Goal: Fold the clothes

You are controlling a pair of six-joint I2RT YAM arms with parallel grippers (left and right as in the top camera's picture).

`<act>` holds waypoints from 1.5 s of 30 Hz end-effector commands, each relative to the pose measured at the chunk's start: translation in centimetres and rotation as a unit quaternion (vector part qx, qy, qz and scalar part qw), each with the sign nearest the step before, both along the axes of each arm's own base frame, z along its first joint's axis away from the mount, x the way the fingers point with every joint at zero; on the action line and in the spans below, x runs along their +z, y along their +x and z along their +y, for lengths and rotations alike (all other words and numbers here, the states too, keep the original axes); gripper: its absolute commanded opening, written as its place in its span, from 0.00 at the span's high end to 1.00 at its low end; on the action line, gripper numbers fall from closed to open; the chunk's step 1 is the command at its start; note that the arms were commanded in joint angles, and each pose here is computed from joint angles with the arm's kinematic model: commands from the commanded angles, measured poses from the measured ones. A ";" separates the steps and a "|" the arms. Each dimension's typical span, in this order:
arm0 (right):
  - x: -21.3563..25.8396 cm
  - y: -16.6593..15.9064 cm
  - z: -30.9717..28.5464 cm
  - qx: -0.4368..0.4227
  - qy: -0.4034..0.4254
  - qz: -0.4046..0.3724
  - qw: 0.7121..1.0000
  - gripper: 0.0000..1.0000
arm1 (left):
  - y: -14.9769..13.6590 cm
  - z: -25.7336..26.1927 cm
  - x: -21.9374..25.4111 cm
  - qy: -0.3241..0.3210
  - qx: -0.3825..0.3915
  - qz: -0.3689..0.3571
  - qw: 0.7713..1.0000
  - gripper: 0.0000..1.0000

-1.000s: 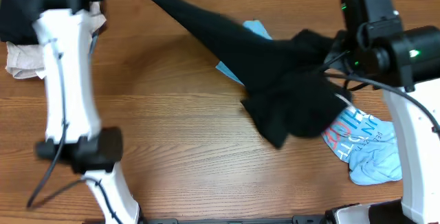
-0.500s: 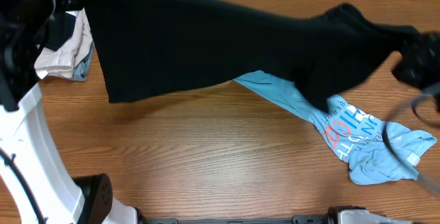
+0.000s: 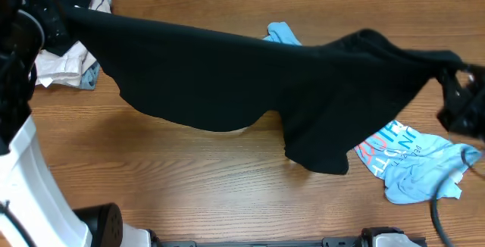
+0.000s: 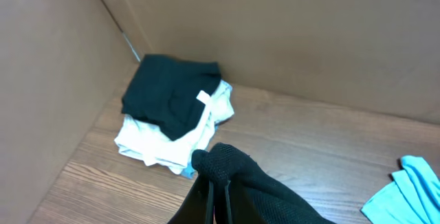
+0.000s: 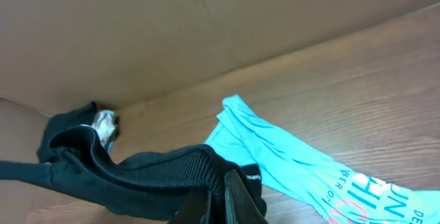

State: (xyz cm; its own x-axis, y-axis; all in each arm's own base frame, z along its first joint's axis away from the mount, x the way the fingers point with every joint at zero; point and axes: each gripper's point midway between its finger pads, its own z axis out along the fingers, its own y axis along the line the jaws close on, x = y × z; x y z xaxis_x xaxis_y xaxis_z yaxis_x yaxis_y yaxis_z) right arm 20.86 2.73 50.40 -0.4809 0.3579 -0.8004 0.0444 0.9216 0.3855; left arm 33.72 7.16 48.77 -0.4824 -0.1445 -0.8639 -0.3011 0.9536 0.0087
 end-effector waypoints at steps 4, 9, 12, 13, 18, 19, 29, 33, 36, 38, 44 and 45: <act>3.3 -7.4 -0.9 -0.019 -0.009 -0.102 0.995 0.96 | -7.9 1.2 4.0 0.013 0.063 -0.062 0.996 0.96; 4.0 -10.4 -1.1 -0.023 -0.009 -0.136 0.990 0.96 | -11.2 1.5 3.5 0.007 0.094 -0.054 0.994 0.96; 3.9 -10.3 -1.5 -0.033 -0.013 -0.135 0.990 0.96 | -11.2 1.5 2.9 0.002 0.097 -0.041 0.994 0.96; 3.6 -10.0 -1.7 -0.039 -0.015 -0.129 0.991 0.96 | -10.9 1.5 2.6 0.001 0.097 -0.035 0.995 0.96; 1.0 -6.6 -2.8 -0.069 -0.030 -0.066 0.995 0.96 | -7.3 2.0 -0.2 -0.008 0.096 0.023 0.995 0.96; 0.4 -5.6 -2.8 -0.070 -0.032 -0.051 0.996 0.96 | -6.2 2.1 -1.0 -0.010 0.098 0.038 0.994 0.96; -9.7 10.6 -2.5 -0.061 -0.049 0.124 0.989 0.96 | 6.4 3.8 -12.6 -0.023 0.094 0.195 0.976 0.96; -15.5 18.0 -2.0 -0.043 -0.056 0.185 0.980 0.96 | 11.7 3.8 -18.3 -0.041 0.077 0.231 0.969 0.96; -19.9 23.3 -1.9 -0.040 -0.058 0.210 0.975 0.96 | 16.3 3.7 -22.9 -0.054 0.063 0.236 0.968 0.96; -23.0 26.6 -1.8 -0.037 -0.059 0.216 0.974 0.96 | 19.2 3.7 -25.5 -0.060 0.054 0.227 0.970 0.96; -30.6 33.4 0.1 0.008 -0.030 0.221 0.975 0.96 | 25.4 3.9 -31.7 -0.066 0.042 0.199 0.977 0.96; -31.5 33.8 0.4 0.015 -0.024 0.224 0.974 0.96 | 25.7 4.0 -32.2 -0.065 0.041 0.198 0.977 0.96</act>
